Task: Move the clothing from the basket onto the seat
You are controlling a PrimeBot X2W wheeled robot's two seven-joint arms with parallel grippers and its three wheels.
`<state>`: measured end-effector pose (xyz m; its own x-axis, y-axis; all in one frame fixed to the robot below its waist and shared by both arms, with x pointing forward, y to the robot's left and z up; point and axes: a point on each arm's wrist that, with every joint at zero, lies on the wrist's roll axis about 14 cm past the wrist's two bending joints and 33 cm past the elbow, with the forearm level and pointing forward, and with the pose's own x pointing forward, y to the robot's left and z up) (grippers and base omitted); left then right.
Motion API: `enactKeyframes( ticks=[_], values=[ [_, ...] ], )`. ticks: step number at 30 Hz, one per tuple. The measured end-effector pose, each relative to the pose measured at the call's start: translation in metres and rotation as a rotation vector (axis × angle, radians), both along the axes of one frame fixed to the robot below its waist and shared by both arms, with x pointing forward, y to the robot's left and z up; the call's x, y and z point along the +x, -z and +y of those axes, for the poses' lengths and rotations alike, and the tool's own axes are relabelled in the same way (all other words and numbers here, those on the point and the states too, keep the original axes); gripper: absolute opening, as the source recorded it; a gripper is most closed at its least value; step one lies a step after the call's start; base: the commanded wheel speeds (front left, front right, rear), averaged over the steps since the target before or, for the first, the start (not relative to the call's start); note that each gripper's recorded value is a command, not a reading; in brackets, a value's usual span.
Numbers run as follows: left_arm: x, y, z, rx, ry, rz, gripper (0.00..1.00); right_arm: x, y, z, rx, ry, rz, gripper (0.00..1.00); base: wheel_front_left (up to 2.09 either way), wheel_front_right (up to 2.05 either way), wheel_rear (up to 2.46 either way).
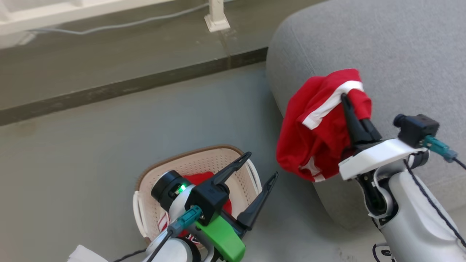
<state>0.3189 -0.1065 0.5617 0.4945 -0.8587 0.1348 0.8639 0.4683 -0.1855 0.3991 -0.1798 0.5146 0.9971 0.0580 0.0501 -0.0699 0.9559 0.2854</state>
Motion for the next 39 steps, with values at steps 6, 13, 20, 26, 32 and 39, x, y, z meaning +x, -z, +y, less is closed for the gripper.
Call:
enactKeyframes(
  ticks=[6, 13, 20, 26, 32, 39],
  values=[
    [0.008, 0.003, -0.014, -0.008, 0.054, 0.005, 1.0, 0.007, 0.009, -0.038, 0.025, 0.119, 0.027, 0.0, 0.0, 0.0, 0.0],
    [0.017, 0.015, -0.025, 0.019, 0.097, 0.004, 1.0, 0.022, 0.004, -0.077, 0.009, 0.225, 0.011, 0.0, 0.0, 0.0, 0.0],
    [0.027, 0.028, -0.035, 0.021, 0.134, 0.039, 1.0, 0.041, -0.007, -0.132, -0.044, 0.352, -0.007, 0.0, 0.0, 0.0, 0.0],
    [0.038, 0.036, -0.037, 0.012, 0.14, 0.056, 1.0, 0.062, -0.02, -0.166, -0.081, 0.421, -0.034, 0.0, 0.0, 0.0, 0.0],
    [0.049, 0.046, -0.033, 0.015, 0.122, 0.088, 1.0, 0.089, -0.034, -0.193, -0.109, 0.475, -0.062, 0.0, 0.0, 0.0, 0.0],
    [0.063, 0.058, -0.027, 0.025, 0.099, 0.105, 1.0, 0.109, -0.019, -0.21, -0.126, 0.517, -0.02, 0.0, 0.0, 0.0, 0.0]
  ],
)
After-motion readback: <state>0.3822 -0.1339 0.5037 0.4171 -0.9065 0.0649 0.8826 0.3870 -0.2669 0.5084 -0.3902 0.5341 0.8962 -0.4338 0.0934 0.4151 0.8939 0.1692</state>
